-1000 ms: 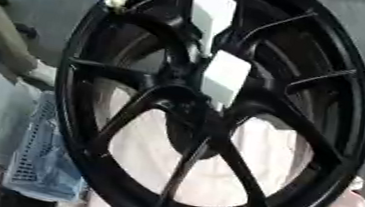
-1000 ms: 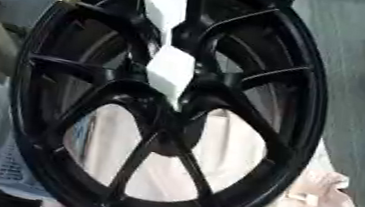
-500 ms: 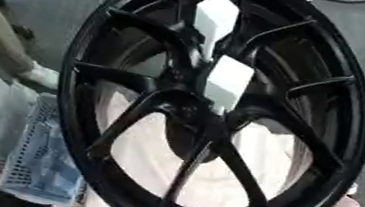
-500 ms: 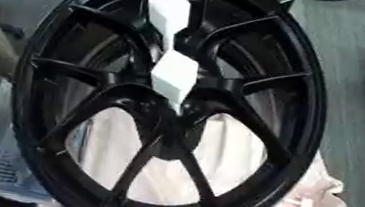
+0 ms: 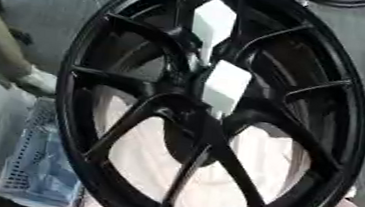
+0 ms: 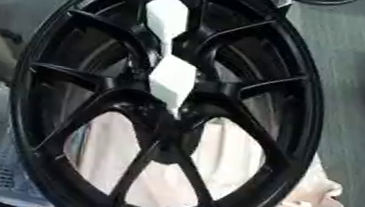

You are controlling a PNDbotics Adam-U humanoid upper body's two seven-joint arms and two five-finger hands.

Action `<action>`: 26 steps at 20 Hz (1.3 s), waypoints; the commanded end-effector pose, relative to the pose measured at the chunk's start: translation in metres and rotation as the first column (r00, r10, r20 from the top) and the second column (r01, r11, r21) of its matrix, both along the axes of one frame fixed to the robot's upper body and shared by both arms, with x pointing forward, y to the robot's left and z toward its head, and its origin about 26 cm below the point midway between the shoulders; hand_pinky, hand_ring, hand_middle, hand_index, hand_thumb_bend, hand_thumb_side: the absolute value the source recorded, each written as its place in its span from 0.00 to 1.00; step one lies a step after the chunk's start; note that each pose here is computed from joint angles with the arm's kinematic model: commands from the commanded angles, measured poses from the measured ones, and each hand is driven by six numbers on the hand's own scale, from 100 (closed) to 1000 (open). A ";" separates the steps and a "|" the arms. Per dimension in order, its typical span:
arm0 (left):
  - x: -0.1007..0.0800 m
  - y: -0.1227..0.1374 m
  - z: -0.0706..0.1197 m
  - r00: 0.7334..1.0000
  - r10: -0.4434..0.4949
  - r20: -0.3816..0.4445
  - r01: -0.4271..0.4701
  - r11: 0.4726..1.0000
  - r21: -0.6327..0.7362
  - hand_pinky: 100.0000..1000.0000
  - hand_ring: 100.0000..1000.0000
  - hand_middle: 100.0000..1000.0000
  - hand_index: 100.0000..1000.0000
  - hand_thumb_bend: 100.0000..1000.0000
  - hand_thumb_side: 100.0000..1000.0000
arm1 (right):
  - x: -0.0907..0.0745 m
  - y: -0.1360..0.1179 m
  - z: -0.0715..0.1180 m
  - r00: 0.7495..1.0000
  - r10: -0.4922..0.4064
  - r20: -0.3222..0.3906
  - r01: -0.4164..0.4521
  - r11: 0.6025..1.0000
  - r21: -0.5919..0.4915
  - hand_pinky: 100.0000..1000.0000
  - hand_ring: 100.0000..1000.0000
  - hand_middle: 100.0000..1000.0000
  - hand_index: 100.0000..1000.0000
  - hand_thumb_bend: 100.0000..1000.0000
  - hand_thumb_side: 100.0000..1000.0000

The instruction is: Pull the pin out of the wheel hub.

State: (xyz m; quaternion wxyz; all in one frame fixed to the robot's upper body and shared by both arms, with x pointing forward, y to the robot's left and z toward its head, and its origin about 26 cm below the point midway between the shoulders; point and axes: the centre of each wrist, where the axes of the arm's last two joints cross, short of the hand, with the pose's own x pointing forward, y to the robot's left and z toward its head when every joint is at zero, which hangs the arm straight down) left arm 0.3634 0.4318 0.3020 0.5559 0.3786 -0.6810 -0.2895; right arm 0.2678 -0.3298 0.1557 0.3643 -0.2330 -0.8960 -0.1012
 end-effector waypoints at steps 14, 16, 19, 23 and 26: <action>0.001 0.009 0.003 0.998 -0.059 0.018 0.059 0.998 0.015 0.81 0.82 0.72 0.81 0.00 0.53 | -0.001 -0.003 0.011 1.000 0.013 0.027 -0.012 1.000 -0.029 0.59 0.78 0.70 0.67 0.00 0.36; 0.001 0.009 0.003 0.998 -0.058 0.017 0.058 0.998 0.012 0.81 0.82 0.71 0.81 0.00 0.52 | -0.001 -0.003 0.011 1.000 0.013 0.028 -0.012 1.000 -0.028 0.59 0.78 0.70 0.67 0.00 0.35; 0.001 0.008 0.003 0.998 -0.060 0.022 0.060 0.998 0.006 0.80 0.81 0.71 0.80 0.00 0.52 | -0.001 -0.003 0.010 1.000 0.012 0.028 -0.011 1.000 -0.027 0.59 0.78 0.70 0.67 0.00 0.35; -0.003 -0.002 0.010 0.992 -0.107 0.068 0.108 0.994 -0.007 0.79 0.79 0.69 0.79 0.00 0.56 | -0.002 -0.003 0.010 1.000 0.010 0.028 -0.009 1.000 -0.029 0.59 0.78 0.70 0.67 0.00 0.35; -0.008 -0.017 0.016 0.974 -0.179 0.139 0.184 0.983 -0.024 0.78 0.77 0.66 0.78 0.00 0.60 | -0.002 -0.003 0.010 1.000 0.010 0.028 -0.009 0.999 -0.030 0.59 0.78 0.70 0.67 0.00 0.35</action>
